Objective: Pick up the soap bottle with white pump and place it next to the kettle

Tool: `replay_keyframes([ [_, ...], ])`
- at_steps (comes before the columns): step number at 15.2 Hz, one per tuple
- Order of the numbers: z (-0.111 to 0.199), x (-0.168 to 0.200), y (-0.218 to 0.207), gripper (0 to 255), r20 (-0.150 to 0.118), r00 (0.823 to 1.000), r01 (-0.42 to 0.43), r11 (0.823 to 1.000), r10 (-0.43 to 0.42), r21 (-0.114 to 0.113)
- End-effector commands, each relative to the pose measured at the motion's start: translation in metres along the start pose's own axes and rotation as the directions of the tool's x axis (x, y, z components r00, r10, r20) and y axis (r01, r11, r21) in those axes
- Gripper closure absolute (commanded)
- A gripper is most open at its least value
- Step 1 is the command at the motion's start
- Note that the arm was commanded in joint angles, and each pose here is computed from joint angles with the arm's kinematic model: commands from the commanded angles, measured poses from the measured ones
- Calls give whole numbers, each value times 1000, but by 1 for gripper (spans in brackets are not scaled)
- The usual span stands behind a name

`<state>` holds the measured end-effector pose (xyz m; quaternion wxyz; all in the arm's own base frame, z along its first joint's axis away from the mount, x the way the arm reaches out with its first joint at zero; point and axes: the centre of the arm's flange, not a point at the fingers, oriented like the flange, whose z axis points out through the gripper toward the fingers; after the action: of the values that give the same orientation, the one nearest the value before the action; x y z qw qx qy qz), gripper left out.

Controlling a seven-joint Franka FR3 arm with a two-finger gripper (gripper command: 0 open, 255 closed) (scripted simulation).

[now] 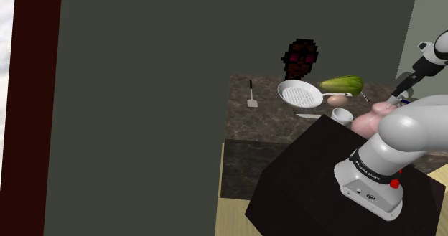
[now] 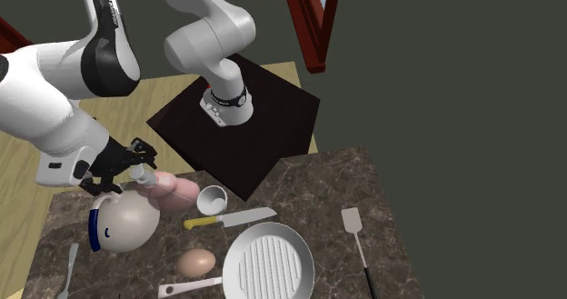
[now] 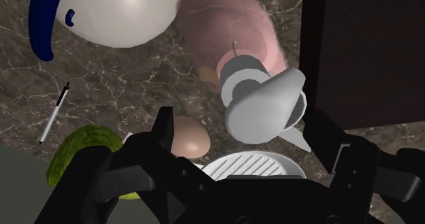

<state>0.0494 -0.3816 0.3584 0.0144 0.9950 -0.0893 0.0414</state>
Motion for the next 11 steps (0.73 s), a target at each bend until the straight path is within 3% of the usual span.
replay_keyframes([
  [1, -20, 0, 0, 0, 0, 1000, 0, 1000, 0, 1],
  [3, -44, 0, 0, 0, 0, 1000, 0, 1000, 0, 1],
  [11, -44, 0, 0, 0, 0, 1000, 0, 1000, 0, 1],
])
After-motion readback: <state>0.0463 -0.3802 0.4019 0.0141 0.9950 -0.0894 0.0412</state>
